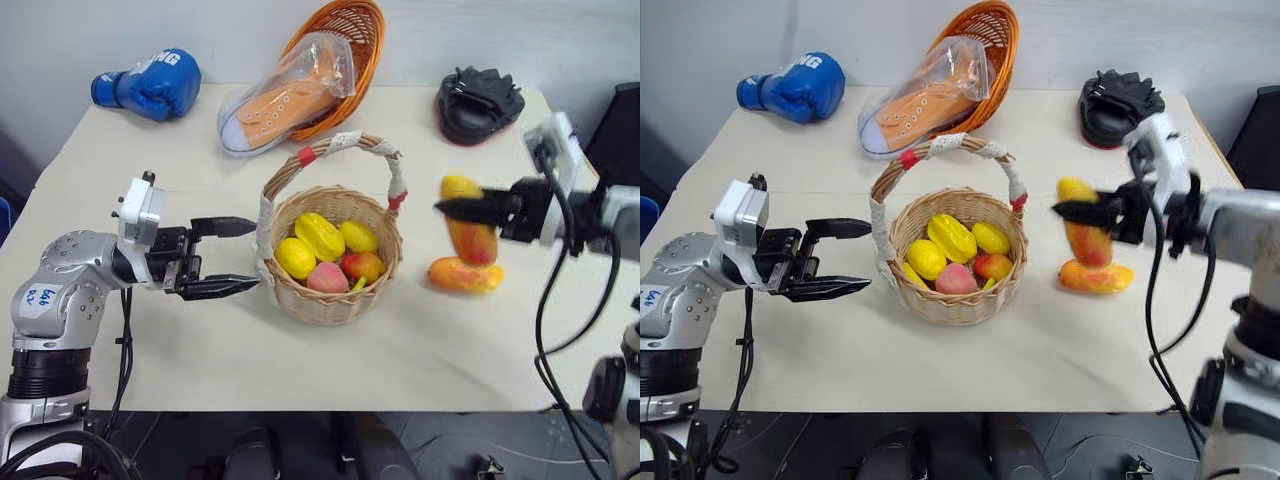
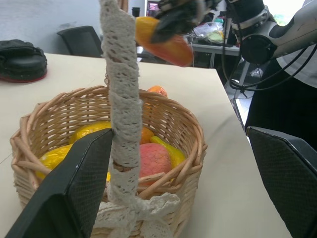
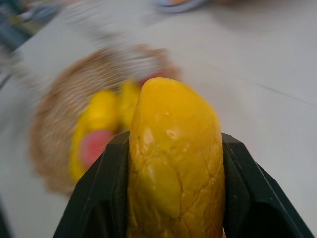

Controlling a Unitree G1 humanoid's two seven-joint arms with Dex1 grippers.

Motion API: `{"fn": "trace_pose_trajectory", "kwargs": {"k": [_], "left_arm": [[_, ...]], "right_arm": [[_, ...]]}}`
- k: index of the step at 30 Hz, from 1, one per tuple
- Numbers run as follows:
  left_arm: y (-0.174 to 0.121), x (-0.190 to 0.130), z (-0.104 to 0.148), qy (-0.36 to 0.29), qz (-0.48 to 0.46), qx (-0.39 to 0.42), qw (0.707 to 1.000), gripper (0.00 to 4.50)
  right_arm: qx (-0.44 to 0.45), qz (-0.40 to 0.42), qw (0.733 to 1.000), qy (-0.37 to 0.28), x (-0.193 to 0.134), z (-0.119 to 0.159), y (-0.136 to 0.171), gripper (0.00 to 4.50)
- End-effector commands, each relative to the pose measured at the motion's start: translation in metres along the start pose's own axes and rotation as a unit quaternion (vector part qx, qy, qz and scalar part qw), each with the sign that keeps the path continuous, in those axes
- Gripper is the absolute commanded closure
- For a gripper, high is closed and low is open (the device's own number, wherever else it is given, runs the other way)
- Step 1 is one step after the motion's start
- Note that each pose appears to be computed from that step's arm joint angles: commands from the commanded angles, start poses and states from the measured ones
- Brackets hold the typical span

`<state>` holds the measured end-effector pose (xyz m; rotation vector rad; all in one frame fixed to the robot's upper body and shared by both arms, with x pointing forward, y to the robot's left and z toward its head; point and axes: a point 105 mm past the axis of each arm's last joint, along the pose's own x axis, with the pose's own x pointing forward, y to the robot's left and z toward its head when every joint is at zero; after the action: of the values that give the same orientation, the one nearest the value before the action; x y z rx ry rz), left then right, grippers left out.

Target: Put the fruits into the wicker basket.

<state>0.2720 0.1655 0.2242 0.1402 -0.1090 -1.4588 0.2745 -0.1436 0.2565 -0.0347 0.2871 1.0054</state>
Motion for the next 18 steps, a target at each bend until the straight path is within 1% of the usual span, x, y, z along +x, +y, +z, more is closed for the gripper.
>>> {"fn": "trace_pose_trajectory", "kwargs": {"k": [1, 4, 6, 8, 11, 13, 14, 15, 16, 18], "left_arm": [[-0.002, -0.004, 0.007, 0.003, 0.003, 0.021, 1.0, 0.0], [-0.002, -0.006, 0.006, 0.006, 0.012, 0.02, 1.0, 0.0], [-0.001, -0.007, 0.004, 0.007, 0.021, 0.018, 1.0, 0.0], [0.0, -0.007, 0.003, 0.007, 0.03, 0.016, 0.999, 0.0], [0.0, -0.008, 0.003, 0.008, 0.039, 0.017, 0.999, 0.0], [0.0, -0.009, 0.003, 0.009, 0.043, 0.018, 0.999, 0.0], [0.0, -0.009, 0.003, 0.009, 0.044, 0.017, 0.999, 0.0], [0.0, -0.01, 0.002, 0.01, 0.045, 0.016, 0.999, 0.0], [0.0, -0.01, 0.002, 0.01, 0.045, 0.016, 0.999, 0.0], [-0.001, -0.01, 0.0, 0.011, 0.046, 0.015, 0.999, 0.0]], "right_arm": [[-0.094, 0.061, 0.993, -0.04, 0.028, 0.006, 0.043, 2.67], [-0.124, 0.06, 0.989, -0.061, 0.049, 0.006, 0.052, 2.67], [-0.143, 0.039, 0.987, -0.06, 0.07, 0.003, 0.049, 2.67], [-0.154, 0.014, 0.985, -0.072, 0.091, 0.006, 0.042, 2.67], [-0.175, -0.021, 0.979, -0.101, 0.108, 0.018, 0.03, 2.67], [-0.185, -0.028, 0.976, -0.109, 0.114, 0.022, 0.025, 2.67], [-0.187, -0.027, 0.975, -0.113, 0.115, 0.023, 0.024, 2.34], [-0.186, -0.002, 0.978, -0.097, 0.117, 0.018, 0.028, 1.98], [-0.197, 0.02, 0.976, -0.093, 0.117, 0.015, 0.034, 1.75], [-0.21, 0.019, 0.972, -0.098, 0.116, 0.014, 0.032, 1.03]]}}
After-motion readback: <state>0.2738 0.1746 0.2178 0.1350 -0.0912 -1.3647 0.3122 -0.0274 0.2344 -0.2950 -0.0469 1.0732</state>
